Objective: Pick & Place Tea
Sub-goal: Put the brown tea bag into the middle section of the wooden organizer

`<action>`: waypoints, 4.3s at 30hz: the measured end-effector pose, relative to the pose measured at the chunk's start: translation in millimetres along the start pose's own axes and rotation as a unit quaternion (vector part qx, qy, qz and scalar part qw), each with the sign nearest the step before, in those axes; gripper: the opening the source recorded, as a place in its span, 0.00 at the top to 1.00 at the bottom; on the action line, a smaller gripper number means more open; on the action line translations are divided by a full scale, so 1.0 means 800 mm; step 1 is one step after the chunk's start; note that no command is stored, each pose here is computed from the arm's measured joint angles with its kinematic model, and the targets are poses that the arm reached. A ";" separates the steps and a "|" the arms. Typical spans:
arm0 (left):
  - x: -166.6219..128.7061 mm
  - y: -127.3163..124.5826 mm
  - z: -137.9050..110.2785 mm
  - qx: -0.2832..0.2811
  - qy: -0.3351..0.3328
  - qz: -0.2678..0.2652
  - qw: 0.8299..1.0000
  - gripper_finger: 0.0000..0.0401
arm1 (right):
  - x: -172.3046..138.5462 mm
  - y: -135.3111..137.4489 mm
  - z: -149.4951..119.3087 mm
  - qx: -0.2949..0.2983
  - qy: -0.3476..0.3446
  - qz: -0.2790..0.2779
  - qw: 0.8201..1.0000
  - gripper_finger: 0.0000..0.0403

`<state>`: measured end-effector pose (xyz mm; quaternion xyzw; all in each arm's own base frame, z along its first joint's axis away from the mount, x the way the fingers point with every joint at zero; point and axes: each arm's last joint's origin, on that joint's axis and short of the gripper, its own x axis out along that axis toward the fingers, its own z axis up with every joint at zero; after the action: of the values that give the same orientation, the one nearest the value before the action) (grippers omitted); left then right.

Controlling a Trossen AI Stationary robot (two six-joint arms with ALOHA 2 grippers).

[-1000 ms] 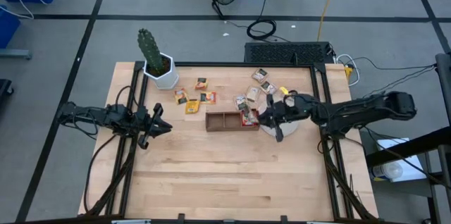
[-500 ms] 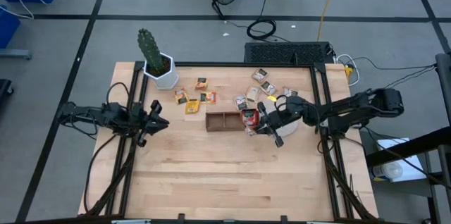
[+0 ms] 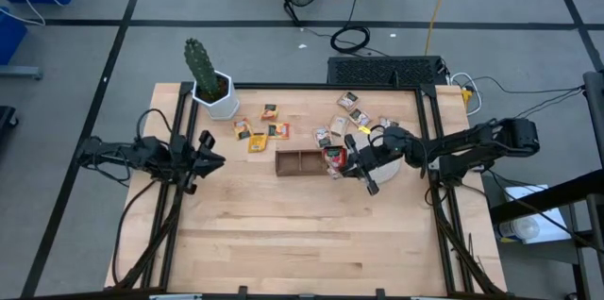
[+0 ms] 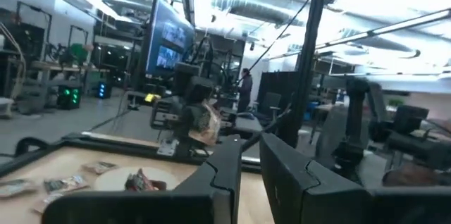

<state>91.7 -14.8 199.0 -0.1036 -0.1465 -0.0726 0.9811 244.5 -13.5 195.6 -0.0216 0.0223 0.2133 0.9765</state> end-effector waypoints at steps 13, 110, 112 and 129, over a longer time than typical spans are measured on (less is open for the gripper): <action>0.002 0.012 -0.008 0.016 0.017 0.148 0.989 0.86 | 0.001 0.005 -0.002 -0.008 0.005 0.047 0.999 1.00; 0.372 0.068 -0.059 0.007 0.236 -0.189 0.953 0.98 | 0.009 0.025 -0.002 0.006 0.004 0.122 0.993 1.00; 0.368 0.070 -0.053 0.001 0.255 -0.174 0.951 0.99 | 0.009 0.024 -0.003 0.008 0.007 0.115 0.993 1.00; 0.322 0.104 0.012 0.115 0.457 0.127 0.873 1.00 | 0.001 -0.004 -0.019 0.003 0.096 -0.300 0.949 0.92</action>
<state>347.1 39.0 270.8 0.0375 0.3249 0.0306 0.9445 246.3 -17.0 180.4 -0.0446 0.1089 -0.0924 0.9887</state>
